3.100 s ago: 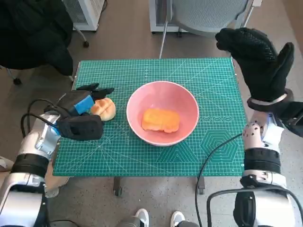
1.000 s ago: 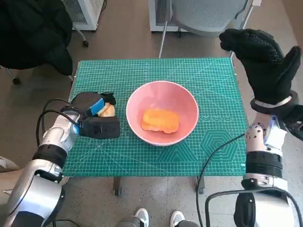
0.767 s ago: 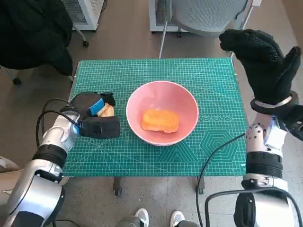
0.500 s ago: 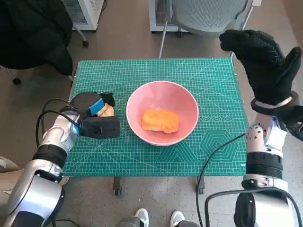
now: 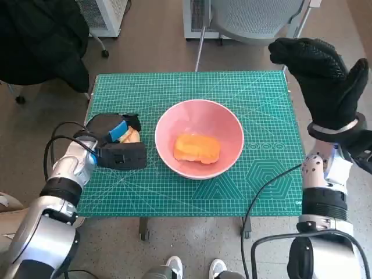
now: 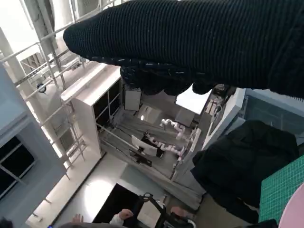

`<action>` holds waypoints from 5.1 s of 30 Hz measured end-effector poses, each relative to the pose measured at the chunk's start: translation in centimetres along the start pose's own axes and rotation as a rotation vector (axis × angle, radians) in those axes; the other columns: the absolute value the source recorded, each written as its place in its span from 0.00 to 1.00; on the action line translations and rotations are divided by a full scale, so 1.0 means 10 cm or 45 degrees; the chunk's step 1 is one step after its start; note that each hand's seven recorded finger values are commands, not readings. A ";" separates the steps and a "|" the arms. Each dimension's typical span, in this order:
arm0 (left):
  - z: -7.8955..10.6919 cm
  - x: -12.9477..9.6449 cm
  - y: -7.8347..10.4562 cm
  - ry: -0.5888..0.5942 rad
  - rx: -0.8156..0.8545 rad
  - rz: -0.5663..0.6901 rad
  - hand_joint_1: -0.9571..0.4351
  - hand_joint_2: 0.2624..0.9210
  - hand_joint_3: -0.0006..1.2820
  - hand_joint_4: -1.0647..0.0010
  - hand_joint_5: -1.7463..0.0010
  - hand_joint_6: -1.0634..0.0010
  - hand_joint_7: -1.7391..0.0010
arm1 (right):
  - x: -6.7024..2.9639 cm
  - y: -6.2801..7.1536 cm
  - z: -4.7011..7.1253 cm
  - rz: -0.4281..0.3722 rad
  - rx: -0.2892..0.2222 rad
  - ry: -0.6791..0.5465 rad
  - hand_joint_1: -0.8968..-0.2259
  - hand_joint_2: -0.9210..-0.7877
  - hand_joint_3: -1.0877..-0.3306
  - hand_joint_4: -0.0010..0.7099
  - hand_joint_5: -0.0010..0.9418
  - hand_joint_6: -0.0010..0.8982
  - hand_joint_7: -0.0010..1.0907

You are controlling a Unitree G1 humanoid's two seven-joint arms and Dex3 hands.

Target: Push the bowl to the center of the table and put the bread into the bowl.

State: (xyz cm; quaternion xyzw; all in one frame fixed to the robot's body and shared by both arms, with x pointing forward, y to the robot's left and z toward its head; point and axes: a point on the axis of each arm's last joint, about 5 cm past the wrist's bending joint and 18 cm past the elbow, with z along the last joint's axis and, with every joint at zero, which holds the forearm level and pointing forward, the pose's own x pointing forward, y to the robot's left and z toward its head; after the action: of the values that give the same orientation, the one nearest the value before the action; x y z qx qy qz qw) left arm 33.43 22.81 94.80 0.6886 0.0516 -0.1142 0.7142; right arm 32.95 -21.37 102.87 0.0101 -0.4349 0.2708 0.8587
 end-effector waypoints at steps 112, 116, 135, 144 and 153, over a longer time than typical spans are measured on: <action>1.19 -0.09 1.06 -0.703 -0.077 0.164 0.38 0.93 0.01 0.83 0.98 0.81 0.78 | -0.058 0.02 0.00 -0.051 0.005 0.022 0.26 0.00 0.39 0.37 0.00 0.38 0.01; 1.18 -0.09 1.04 -0.690 -0.055 0.169 0.29 0.95 0.01 0.86 0.99 0.83 0.80 | -0.058 0.02 0.00 -0.051 0.008 0.024 0.26 0.00 0.40 0.36 0.00 0.38 0.01; 0.97 -0.11 0.94 -0.748 -0.025 0.312 0.17 1.00 0.07 0.95 1.00 0.84 0.85 | -0.066 0.01 -0.01 -0.049 0.017 0.029 0.26 0.00 0.40 0.37 0.00 0.39 0.01; 0.85 -0.13 0.93 -0.765 -0.104 0.372 0.16 1.00 0.16 0.93 1.00 0.82 0.87 | -0.059 0.02 -0.02 -0.042 0.013 0.029 0.25 0.00 0.40 0.39 0.01 0.38 0.01; 0.55 -0.27 0.98 -0.804 -0.360 0.493 0.18 1.00 0.26 0.92 0.99 0.81 0.89 | -0.015 0.02 -0.01 -0.031 0.009 0.017 0.25 0.00 0.40 0.39 0.01 0.38 0.01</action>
State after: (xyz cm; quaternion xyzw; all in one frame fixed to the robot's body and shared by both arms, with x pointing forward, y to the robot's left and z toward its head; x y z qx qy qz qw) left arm 32.63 17.82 105.18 0.5114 -0.2863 -0.1752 0.7911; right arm 32.85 -21.29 102.69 0.0166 -0.4281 0.2619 0.8648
